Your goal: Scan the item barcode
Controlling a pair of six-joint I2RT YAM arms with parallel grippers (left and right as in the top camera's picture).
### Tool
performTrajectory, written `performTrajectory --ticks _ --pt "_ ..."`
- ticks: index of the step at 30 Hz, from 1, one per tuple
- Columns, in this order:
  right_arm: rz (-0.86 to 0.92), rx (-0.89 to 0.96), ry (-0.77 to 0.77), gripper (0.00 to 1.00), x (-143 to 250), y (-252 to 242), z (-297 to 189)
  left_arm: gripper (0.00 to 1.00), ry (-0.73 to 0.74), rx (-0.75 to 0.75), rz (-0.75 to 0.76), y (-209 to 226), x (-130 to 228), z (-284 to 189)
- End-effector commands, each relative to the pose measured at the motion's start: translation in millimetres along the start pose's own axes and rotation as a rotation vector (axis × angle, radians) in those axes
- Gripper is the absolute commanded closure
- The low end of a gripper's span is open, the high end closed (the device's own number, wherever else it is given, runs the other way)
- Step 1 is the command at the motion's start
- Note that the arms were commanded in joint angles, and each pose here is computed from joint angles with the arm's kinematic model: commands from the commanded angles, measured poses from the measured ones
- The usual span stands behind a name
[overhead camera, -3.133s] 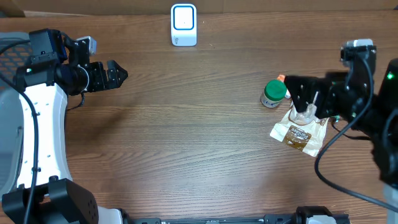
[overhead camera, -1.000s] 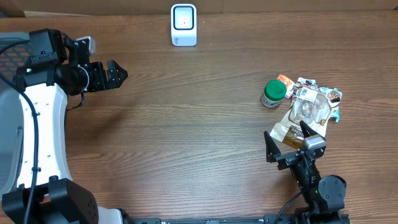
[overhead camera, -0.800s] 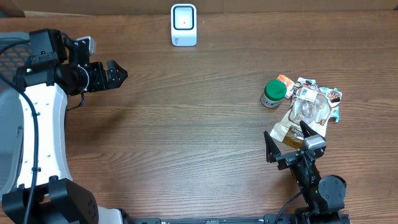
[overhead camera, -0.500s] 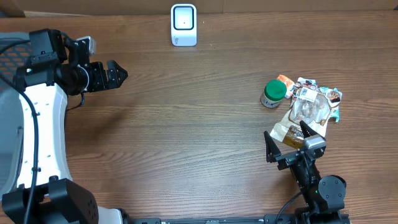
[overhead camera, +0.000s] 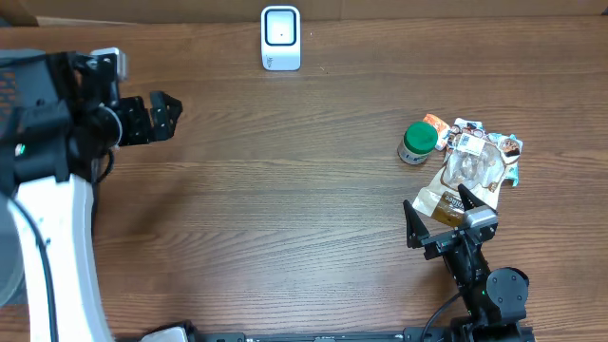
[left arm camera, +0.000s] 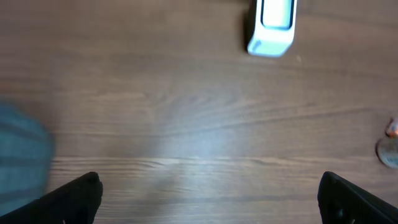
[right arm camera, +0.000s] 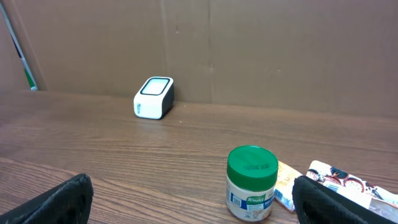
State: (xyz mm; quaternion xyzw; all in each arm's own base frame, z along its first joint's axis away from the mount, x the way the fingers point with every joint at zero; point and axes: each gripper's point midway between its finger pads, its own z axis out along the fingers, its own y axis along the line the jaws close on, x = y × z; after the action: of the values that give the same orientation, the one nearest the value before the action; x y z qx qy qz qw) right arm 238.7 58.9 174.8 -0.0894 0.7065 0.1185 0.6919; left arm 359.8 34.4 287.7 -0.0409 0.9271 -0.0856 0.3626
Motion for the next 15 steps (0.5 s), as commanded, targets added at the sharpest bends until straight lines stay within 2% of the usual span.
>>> performTrajectory --ticks 1,6,15 --pt "0.004 -0.005 -0.005 0.0 1.5 1.1 -0.1 0.0 -0.095 -0.069 0.046 -1.9 -9.4 -35.8" --pt "0.004 -0.005 -0.005 0.0 1.5 1.1 -0.1 0.0 -0.131 -0.128 0.074 -8.3 1.1 -70.1" --pt "0.004 -0.004 -0.005 0.0 1.4 1.0 -0.1 0.01 -0.339 -0.044 0.231 -51.3 -10.2 -108.6"
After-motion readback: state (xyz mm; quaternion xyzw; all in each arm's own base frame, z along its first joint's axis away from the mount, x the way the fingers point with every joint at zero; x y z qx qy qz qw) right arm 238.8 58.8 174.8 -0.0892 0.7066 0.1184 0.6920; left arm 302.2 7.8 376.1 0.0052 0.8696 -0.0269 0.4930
